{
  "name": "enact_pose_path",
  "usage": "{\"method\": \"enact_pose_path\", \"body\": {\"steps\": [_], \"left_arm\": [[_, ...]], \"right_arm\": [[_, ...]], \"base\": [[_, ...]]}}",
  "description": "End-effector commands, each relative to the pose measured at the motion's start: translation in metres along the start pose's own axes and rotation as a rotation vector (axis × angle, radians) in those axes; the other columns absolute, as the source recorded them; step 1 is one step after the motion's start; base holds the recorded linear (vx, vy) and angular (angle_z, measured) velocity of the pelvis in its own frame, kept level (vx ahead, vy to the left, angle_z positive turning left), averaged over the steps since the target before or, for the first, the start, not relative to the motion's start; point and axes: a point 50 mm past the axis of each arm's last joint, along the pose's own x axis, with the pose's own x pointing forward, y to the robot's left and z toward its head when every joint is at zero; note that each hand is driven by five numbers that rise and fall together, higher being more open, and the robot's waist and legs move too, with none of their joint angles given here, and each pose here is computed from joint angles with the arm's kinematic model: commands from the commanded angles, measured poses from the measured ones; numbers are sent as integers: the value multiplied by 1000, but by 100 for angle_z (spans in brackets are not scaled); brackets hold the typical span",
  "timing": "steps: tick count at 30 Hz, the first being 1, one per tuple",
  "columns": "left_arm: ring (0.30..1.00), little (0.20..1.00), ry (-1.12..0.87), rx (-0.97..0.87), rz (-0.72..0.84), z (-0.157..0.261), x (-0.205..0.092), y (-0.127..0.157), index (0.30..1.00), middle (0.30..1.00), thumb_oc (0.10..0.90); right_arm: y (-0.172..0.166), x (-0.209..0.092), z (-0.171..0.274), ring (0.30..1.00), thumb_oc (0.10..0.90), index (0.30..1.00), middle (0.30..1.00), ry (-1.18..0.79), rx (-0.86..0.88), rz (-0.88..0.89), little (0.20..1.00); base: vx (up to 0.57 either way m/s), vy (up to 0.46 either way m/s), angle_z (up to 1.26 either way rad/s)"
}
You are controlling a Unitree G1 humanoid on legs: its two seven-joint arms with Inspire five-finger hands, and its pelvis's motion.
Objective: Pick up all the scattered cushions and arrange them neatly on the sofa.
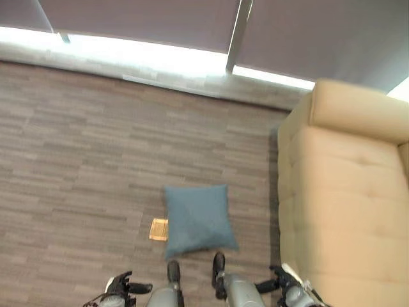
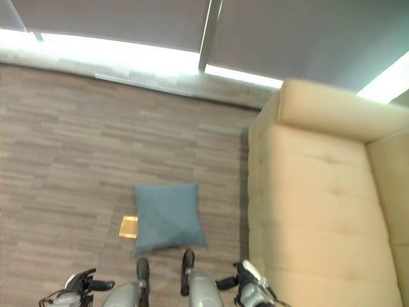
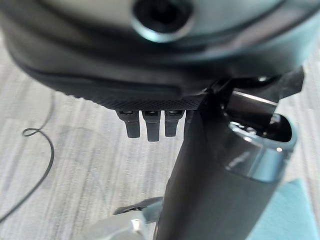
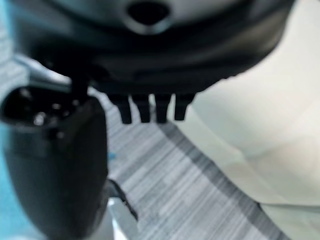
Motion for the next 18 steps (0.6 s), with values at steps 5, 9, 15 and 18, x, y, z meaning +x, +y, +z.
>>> {"method": "enact_pose_path", "body": {"steps": [5,9,15,18], "left_arm": [[900,900,-208,-114,101,59,3,17,900,900,800],[900,900,-364,-210,84,111,-2,11,900,900,800],[900,900,-608,-278,72,191,-22,14,900,900,800],[900,900,-764,-294,62,232,-42,16,900,900,800]], "right_arm": [[-67,-1,101,900,800,900,900,-350,66,-238,900],[-110,-17,164,900,800,900,900,-520,70,-368,900],[-164,-49,232,900,800,900,900,-666,72,-518,900],[-181,-63,252,900,800,900,900,-708,55,-575,900]], "base": [[-110,-100,5],[-77,-80,0],[-52,-83,5],[9,-110,8]]}}
